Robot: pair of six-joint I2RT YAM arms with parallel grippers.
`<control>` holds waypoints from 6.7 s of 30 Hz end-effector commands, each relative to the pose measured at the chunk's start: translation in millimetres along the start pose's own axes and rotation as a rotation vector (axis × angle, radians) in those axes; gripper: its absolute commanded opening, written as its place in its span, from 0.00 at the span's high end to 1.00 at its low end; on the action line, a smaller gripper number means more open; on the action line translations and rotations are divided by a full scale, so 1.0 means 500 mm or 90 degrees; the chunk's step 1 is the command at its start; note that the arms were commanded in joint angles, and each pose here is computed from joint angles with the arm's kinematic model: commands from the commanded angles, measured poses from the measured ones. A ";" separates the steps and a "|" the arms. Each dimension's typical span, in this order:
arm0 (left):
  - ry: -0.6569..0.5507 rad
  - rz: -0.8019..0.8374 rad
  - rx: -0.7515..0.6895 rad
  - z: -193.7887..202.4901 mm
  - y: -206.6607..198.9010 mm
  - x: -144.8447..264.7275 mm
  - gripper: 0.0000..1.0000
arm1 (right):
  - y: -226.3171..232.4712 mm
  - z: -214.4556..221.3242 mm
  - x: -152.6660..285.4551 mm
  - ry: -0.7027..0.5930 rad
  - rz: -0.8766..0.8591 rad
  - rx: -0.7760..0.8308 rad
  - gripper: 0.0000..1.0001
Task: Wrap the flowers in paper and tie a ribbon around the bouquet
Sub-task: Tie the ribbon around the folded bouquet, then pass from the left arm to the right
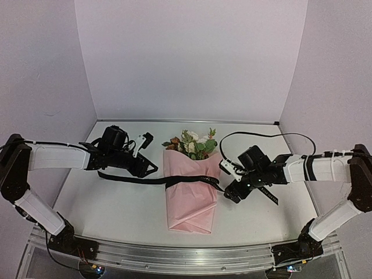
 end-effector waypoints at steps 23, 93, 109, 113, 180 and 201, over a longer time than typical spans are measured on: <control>0.121 -0.029 -0.438 0.076 -0.001 -0.162 0.30 | 0.026 -0.021 -0.063 0.002 0.065 0.237 0.19; -0.285 -0.098 0.986 0.193 0.418 0.272 1.00 | -0.194 0.240 0.013 0.104 0.203 -1.016 1.00; -0.311 -0.163 0.970 0.186 0.466 0.323 1.00 | -0.223 0.284 0.064 0.054 0.203 -1.118 1.00; -0.316 -0.171 0.969 0.182 0.472 0.332 1.00 | -0.229 0.292 0.077 0.050 0.208 -1.132 1.00; -0.089 0.085 0.382 -0.085 0.097 0.265 1.00 | 0.201 -0.099 0.014 0.195 0.043 -0.230 0.36; -0.145 0.246 0.215 -0.117 -0.018 0.343 1.00 | 0.263 -0.391 0.066 -0.087 -0.158 0.036 0.17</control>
Point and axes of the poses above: each gripper's point midway between its finger pads, its own x axis back along the fingers, its own y axis along the line the jaws close on, z = x × y, the point moved 7 cm from there along x, back along the fingers, and after that the axes turned 6 degrees about x, right-handed, at the moved point
